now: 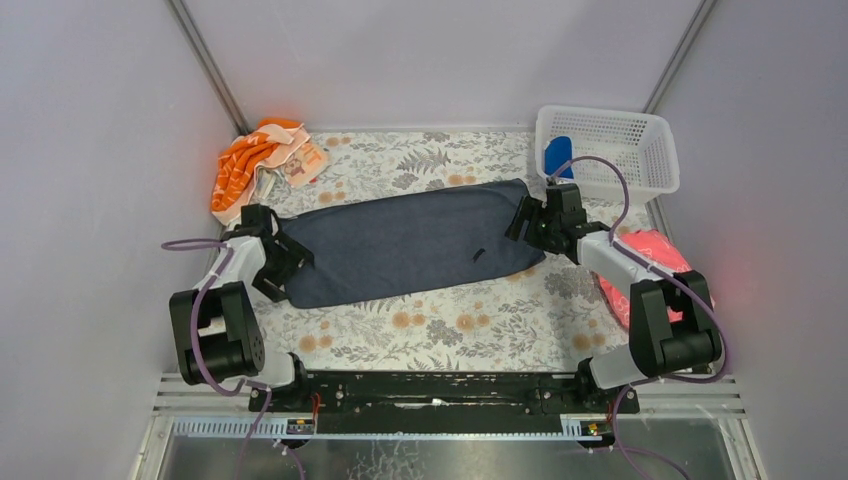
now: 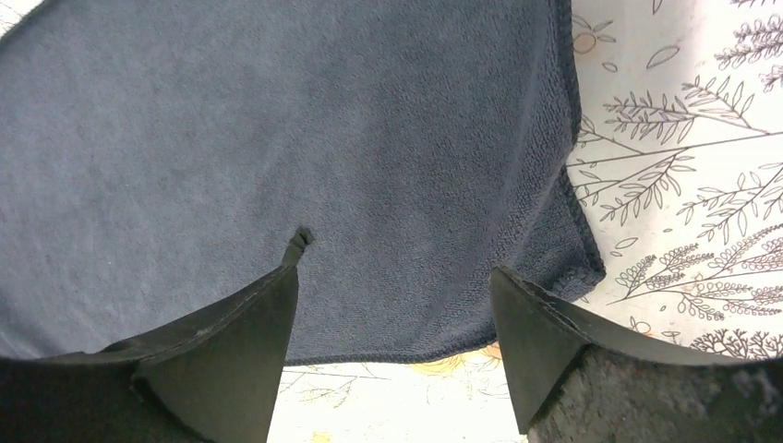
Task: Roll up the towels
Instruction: Flatten out the towel at the center of the board.
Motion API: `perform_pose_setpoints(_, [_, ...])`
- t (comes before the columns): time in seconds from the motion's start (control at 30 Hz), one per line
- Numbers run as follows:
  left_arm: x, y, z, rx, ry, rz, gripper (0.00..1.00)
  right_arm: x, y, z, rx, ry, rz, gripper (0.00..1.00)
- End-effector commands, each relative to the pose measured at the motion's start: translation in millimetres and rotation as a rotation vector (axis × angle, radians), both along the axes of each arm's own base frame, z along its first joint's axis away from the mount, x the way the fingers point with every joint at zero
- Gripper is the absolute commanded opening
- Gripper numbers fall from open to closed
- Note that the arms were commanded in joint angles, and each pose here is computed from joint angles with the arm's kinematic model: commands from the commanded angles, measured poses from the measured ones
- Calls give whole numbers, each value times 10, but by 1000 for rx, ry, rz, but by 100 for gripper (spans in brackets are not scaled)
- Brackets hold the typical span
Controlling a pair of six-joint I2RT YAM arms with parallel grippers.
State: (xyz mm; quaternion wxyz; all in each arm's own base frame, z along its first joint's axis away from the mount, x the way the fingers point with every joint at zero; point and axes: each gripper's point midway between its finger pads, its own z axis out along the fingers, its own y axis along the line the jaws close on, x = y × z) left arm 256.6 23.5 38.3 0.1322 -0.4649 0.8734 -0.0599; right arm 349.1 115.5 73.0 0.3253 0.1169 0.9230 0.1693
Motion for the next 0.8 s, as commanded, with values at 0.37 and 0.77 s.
perform_pose_setpoints(0.37, [-51,3,-220,5,43,21,86,-71,-295,-427,-53,61,-157,85])
perform_pose_setpoints(0.77, [-132,79,-153,53,61,31,87,-371,-715,-385,-215,109,-229,87])
